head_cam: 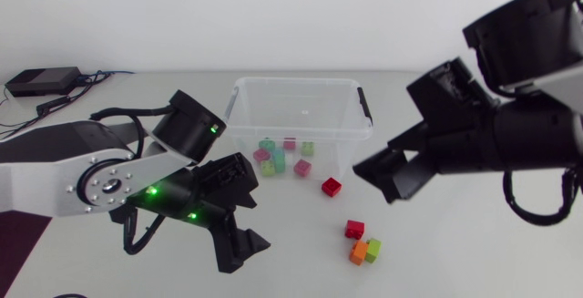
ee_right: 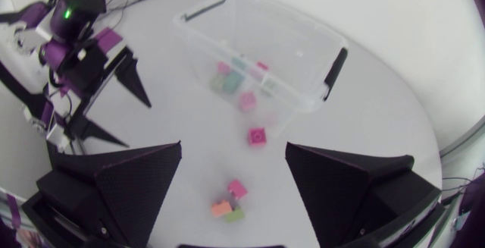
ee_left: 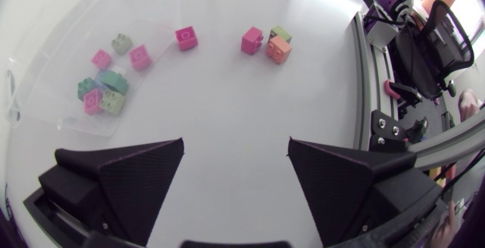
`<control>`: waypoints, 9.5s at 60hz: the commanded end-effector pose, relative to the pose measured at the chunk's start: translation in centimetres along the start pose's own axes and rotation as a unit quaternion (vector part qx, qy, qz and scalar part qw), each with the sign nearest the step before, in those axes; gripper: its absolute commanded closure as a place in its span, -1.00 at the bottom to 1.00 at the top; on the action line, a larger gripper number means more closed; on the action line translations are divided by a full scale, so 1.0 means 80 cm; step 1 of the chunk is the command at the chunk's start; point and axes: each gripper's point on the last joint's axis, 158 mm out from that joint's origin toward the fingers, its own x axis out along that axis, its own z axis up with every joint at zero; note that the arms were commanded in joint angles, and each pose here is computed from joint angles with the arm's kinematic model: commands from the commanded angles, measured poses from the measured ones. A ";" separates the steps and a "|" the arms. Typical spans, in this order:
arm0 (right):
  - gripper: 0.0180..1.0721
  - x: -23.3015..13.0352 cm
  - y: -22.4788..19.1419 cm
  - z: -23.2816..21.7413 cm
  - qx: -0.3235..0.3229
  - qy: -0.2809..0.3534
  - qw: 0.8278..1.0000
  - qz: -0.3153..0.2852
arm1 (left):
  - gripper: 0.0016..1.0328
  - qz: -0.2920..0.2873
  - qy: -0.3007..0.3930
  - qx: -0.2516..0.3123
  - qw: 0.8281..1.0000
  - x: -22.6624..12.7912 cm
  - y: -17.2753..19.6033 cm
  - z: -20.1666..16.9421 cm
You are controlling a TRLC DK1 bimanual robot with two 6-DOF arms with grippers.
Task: Pick up the duplo bricks and place them in the container
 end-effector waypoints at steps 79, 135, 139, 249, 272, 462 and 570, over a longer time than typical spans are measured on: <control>0.51 0.104 -0.022 -0.231 -0.097 0.189 0.972 0.103 | -0.80 -0.021 -0.054 0.159 0.986 0.103 -0.006 0.080; 0.50 -0.078 -0.121 -0.100 0.032 -0.114 0.991 -0.062 | -0.68 -0.100 0.087 0.219 0.967 0.202 -0.049 0.120; 0.50 -0.090 -0.139 -0.101 0.057 -0.135 0.986 -0.080 | -0.64 -0.092 0.090 0.222 0.967 0.209 -0.048 0.125; -0.88 0.113 -0.090 0.148 0.000 -0.137 0.989 -0.048 | -0.82 0.247 -0.292 -0.078 0.920 -0.098 0.266 0.219; -0.88 0.034 -0.054 0.039 0.006 -0.108 0.993 -0.041 | -0.91 0.280 -0.293 -0.143 0.903 -0.196 0.231 0.158; 0.49 0.106 -0.085 0.153 0.007 -0.240 0.965 -0.107 | -0.90 0.594 -0.304 -0.171 0.725 -0.279 0.152 -0.185; -0.92 -0.095 -0.177 -0.092 0.112 -0.357 0.874 -0.309 | -0.90 0.511 -0.377 -0.263 0.726 -0.255 0.146 -0.173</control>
